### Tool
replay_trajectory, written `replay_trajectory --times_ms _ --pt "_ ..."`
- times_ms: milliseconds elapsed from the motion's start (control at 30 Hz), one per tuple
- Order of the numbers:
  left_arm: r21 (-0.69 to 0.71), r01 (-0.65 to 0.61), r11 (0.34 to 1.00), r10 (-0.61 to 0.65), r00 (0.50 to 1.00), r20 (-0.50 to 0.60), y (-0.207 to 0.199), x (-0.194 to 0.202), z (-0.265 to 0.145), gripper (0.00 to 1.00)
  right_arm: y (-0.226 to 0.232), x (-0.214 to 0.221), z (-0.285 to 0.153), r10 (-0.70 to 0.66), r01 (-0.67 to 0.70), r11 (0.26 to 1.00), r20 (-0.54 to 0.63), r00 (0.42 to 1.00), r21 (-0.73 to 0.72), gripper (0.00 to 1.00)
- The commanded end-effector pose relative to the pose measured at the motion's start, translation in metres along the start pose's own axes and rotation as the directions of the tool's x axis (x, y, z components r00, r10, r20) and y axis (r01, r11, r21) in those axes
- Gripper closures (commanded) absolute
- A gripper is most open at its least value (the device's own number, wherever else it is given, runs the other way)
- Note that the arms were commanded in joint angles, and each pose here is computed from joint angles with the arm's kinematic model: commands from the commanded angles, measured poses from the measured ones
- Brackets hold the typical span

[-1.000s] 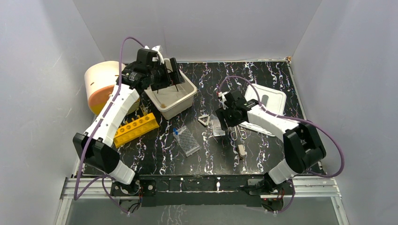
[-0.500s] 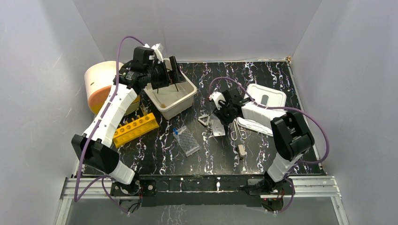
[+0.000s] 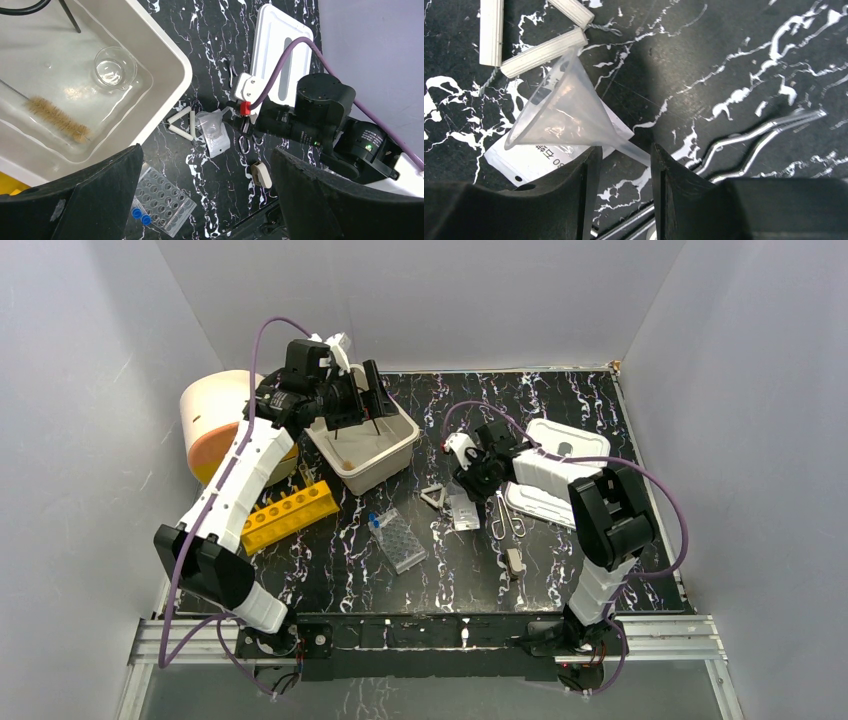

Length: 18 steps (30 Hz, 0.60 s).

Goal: Organize the chemistry lab equipment

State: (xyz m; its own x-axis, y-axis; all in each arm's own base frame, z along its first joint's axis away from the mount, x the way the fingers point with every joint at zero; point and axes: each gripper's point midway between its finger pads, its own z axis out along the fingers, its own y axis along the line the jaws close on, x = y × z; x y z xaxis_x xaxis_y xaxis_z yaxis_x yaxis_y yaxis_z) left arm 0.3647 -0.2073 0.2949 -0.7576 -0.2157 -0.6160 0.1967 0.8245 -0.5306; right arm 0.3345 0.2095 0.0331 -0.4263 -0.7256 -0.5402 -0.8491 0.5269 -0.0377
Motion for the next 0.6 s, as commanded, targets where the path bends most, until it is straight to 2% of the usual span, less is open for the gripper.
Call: replay_trajectory --times_ms 0,133,367,567 --pt "0.024 -0.003 1.0 0.003 1.0 -0.012 -0.003 -0.002 0.002 0.02 0.008 -0.014 0.008 -0.039 0.042 0.996 0.036 0.999 -0.084 0.52" --pt "0.027 0.001 1.0 -0.001 1.0 -0.02 -0.004 0.0 0.003 0.02 0.012 -0.012 0.013 -0.037 0.04 0.992 0.02 0.999 -0.122 0.56" --pt "0.024 -0.001 1.0 0.001 1.0 -0.018 -0.003 0.001 0.0 0.02 0.01 -0.018 0.007 -0.041 0.044 0.993 0.028 0.999 -0.113 0.81" --pt "0.005 -0.002 1.0 0.002 1.0 -0.004 -0.001 -0.001 -0.003 0.02 0.01 -0.044 -0.024 -0.045 0.055 0.994 0.11 0.993 -0.093 0.86"
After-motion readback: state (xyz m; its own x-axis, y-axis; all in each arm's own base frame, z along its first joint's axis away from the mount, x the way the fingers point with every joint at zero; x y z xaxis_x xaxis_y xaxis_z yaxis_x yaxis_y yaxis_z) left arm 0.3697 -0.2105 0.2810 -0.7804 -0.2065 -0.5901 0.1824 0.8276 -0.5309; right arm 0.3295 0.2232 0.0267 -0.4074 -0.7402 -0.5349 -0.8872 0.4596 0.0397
